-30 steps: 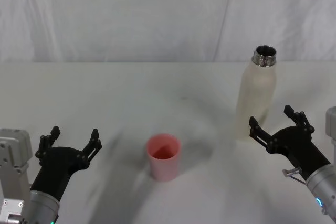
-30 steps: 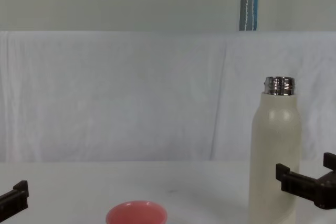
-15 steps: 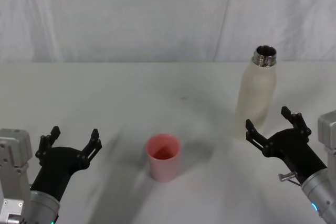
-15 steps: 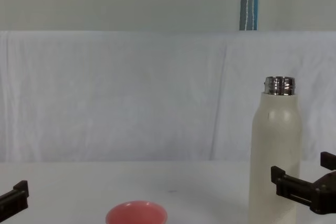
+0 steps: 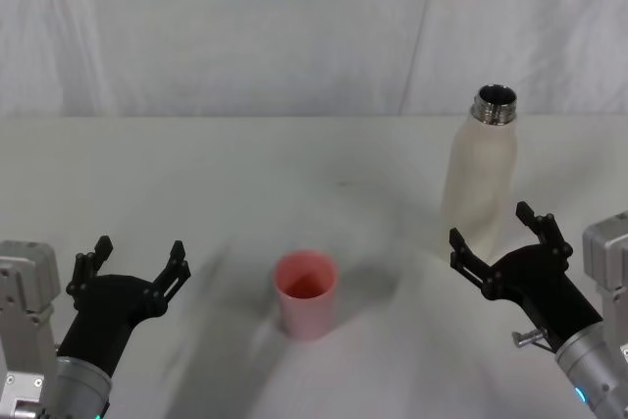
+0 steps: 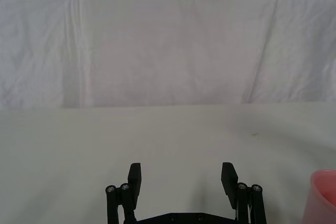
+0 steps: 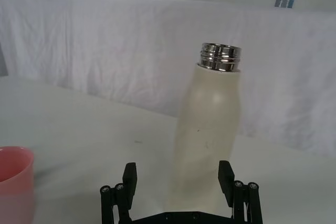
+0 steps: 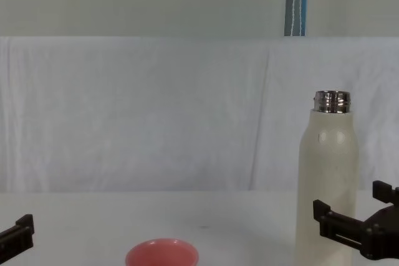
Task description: Grasp the thermos with one hand and pour water into the cup lid.
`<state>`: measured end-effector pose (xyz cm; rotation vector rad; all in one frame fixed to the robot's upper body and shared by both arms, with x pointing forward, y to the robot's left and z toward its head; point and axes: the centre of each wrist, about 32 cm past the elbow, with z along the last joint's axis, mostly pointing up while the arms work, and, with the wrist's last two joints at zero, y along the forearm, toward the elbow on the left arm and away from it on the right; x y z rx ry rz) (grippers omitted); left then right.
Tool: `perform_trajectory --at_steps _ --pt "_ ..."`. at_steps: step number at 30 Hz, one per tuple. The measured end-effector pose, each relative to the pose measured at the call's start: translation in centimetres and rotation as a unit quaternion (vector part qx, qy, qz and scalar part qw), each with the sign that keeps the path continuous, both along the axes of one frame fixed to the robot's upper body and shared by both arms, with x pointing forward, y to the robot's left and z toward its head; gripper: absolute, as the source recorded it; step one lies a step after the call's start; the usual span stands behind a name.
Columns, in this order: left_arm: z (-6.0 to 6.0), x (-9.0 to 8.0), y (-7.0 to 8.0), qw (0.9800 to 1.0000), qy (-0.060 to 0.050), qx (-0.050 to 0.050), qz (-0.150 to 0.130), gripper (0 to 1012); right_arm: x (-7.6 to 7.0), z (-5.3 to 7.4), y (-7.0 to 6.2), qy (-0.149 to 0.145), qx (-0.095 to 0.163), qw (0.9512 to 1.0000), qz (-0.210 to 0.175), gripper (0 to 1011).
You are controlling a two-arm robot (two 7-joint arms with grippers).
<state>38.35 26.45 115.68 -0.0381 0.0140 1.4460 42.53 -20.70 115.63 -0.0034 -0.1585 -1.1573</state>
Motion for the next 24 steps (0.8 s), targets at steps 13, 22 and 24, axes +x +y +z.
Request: perform_trajectory --at_steps 13,22,24 --pt "0.00 0.00 0.00 1.0000 0.000 0.000 0.000 1001 -0.34 -0.24 -0.32 0.003 -0.001 0.9997 0.026 1000" --pt "0.00 0.00 0.00 1.0000 0.000 0.000 0.000 1001 -0.44 -0.32 -0.52 0.007 0.005 0.9993 0.037 1000" --pt "0.00 0.00 0.00 1.0000 0.000 0.000 0.000 1001 -0.43 -0.32 -0.56 0.008 0.008 0.9992 0.038 1000"
